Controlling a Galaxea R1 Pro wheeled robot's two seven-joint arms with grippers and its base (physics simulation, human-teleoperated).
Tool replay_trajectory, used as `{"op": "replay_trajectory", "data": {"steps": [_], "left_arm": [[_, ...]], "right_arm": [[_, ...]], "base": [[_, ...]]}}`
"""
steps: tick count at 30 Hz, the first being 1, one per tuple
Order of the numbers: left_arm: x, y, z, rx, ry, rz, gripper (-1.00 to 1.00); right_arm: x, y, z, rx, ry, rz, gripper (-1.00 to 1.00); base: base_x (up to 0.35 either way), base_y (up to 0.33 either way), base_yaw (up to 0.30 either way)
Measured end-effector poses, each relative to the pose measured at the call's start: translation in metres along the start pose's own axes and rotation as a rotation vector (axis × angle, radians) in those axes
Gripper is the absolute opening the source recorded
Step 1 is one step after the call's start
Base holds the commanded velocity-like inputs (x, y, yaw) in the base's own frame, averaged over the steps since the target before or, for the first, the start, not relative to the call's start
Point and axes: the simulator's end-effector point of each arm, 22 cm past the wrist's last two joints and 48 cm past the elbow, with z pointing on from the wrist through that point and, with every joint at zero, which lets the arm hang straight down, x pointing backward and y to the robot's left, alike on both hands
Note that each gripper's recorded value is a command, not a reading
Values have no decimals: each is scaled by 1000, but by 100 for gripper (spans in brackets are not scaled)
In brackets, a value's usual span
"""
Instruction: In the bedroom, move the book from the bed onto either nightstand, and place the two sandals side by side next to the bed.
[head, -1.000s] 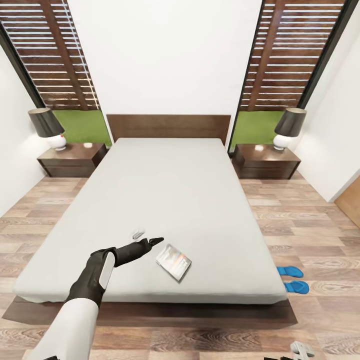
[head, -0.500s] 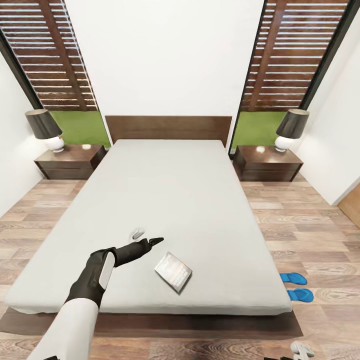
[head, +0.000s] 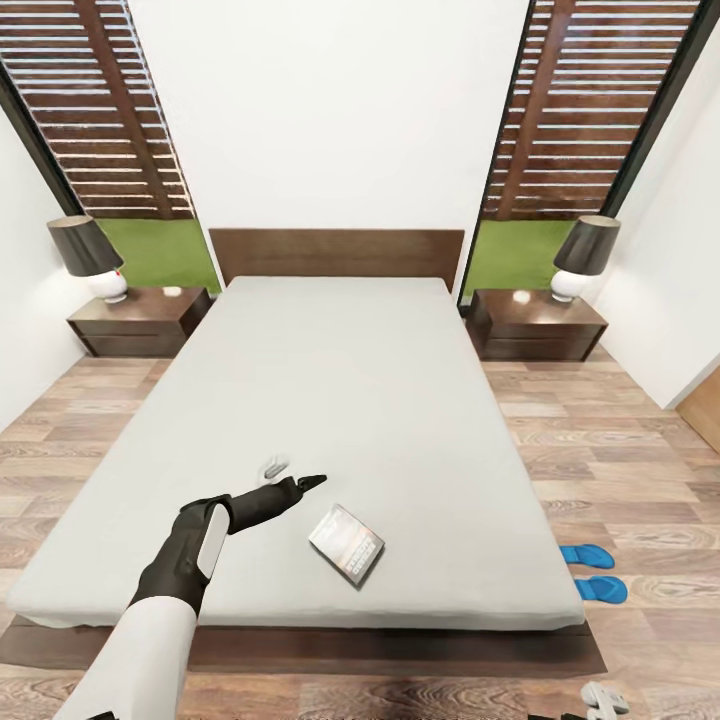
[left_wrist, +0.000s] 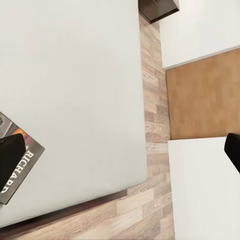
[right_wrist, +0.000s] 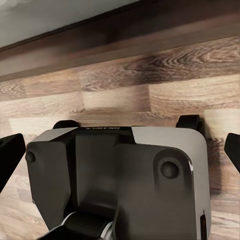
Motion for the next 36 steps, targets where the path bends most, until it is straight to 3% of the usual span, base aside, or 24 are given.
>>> {"op": "replay_trajectory", "data": {"steps": [36], "left_arm": [[12, 16, 8, -12, 22, -24, 100]], "right_arm": [[14, -7, 5, 14, 32, 13, 100]], "base": [[0, 0, 0]]}}
